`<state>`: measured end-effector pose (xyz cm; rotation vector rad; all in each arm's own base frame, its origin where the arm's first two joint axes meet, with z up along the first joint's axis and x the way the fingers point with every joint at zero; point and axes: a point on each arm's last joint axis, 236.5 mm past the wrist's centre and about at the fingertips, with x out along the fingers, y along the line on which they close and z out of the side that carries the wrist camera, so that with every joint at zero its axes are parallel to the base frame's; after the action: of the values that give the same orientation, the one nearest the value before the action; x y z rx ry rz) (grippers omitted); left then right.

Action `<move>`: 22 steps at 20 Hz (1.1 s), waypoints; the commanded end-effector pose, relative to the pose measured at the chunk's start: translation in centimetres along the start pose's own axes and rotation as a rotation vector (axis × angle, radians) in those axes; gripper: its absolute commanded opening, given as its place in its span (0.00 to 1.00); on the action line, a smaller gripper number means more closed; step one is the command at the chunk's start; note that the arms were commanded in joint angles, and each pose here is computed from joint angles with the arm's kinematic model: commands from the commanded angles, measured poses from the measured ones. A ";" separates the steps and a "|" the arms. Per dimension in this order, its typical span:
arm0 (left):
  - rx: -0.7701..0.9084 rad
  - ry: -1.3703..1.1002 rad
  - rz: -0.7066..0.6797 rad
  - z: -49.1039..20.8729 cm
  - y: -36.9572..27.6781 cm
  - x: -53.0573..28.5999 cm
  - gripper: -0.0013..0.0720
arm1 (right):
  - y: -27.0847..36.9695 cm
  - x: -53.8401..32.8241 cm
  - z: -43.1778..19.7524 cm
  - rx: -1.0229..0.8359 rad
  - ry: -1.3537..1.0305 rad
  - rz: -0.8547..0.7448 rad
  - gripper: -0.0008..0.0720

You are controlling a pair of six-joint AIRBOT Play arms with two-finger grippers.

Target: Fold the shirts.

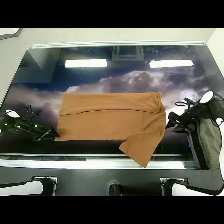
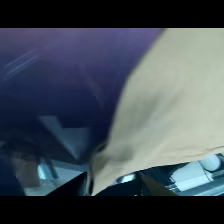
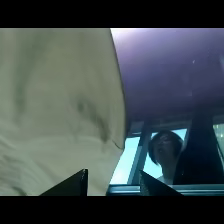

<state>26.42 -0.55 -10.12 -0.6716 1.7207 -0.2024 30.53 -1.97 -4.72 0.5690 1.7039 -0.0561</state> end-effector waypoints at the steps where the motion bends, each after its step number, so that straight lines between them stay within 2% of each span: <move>1: -0.004 -0.051 0.015 0.5 0.6 1.0 0.47 | 0.1 -0.1 -1.0 -0.029 0.011 0.007 0.61; 4: -0.023 -0.085 0.012 1.3 0.5 1.0 0.06 | 0.2 0.6 -2.9 -0.047 0.064 0.023 0.61; 7: -0.013 -0.086 0.012 1.4 0.4 0.9 0.06 | 0.6 3.8 -5.9 -0.022 0.072 0.092 0.70; 13: -0.013 -0.075 0.009 1.1 0.3 1.0 0.06 | 1.7 9.3 -7.3 0.012 0.027 0.158 0.67; 15: -0.013 -0.075 0.009 1.1 0.3 1.0 0.05 | 2.6 10.1 -6.4 0.001 -0.026 0.141 0.57; 16: -0.013 -0.075 0.009 1.1 0.4 1.0 0.06 | 3.1 10.3 -5.9 -0.003 -0.052 0.134 0.43; 17: -0.013 -0.076 0.009 1.1 0.4 0.9 0.05 | 3.4 10.4 -5.5 -0.012 -0.073 0.132 0.16; 18: -0.006 -0.079 0.010 1.2 0.3 0.9 0.06 | 3.5 10.1 -5.3 -0.020 -0.080 0.132 0.07; 22: 0.104 -0.155 0.018 2.9 -1.5 -2.9 0.05 | 5.7 5.3 -3.5 -0.188 -0.149 0.137 0.07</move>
<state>28.90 0.77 -10.58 -0.5948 1.5926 -0.1589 27.58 5.55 -10.30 0.5835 1.5482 0.0779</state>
